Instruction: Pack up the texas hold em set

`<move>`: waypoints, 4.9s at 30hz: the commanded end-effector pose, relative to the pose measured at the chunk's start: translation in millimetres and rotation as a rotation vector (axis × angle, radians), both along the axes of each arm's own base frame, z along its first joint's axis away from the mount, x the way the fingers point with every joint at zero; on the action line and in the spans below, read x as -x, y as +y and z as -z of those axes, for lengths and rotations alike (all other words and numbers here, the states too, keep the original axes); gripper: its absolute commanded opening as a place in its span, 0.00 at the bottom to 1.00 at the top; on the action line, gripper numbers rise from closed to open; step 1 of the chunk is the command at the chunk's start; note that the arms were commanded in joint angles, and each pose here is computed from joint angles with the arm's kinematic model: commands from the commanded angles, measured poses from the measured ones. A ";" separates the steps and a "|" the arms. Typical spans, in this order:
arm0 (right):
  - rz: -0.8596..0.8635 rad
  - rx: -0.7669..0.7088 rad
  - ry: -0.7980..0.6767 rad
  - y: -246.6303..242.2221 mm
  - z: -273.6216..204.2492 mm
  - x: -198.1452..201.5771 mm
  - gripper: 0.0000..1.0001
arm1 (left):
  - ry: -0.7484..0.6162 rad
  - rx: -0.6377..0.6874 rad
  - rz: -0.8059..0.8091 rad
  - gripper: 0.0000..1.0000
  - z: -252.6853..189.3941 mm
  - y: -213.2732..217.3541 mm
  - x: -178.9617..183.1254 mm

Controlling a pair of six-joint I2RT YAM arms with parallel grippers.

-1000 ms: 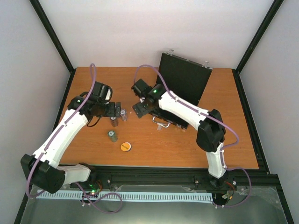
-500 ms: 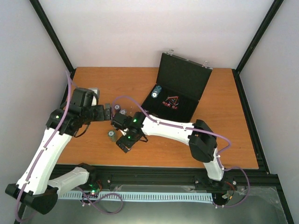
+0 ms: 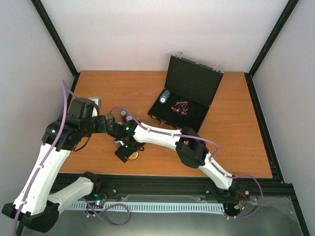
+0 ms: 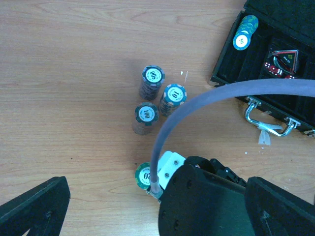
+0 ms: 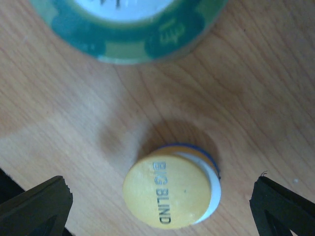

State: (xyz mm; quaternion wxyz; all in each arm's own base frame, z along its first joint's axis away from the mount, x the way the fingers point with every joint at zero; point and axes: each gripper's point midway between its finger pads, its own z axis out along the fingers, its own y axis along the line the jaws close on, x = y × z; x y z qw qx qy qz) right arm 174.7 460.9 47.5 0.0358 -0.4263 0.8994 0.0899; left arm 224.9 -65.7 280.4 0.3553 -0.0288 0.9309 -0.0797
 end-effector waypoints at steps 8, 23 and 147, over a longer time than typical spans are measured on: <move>0.061 0.101 -0.029 -12.8 12.6 -10.6 1.00 | 0.018 -0.013 0.007 1.00 4.3 1.8 4.1; 0.066 0.129 0.030 -18.7 37.9 -3.1 0.91 | 0.025 -0.026 0.014 1.00 9.3 1.1 1.4; 0.631 0.202 -0.212 -238.1 27.1 -224.3 0.32 | 0.113 -0.035 0.015 1.00 35.0 -13.2 -26.6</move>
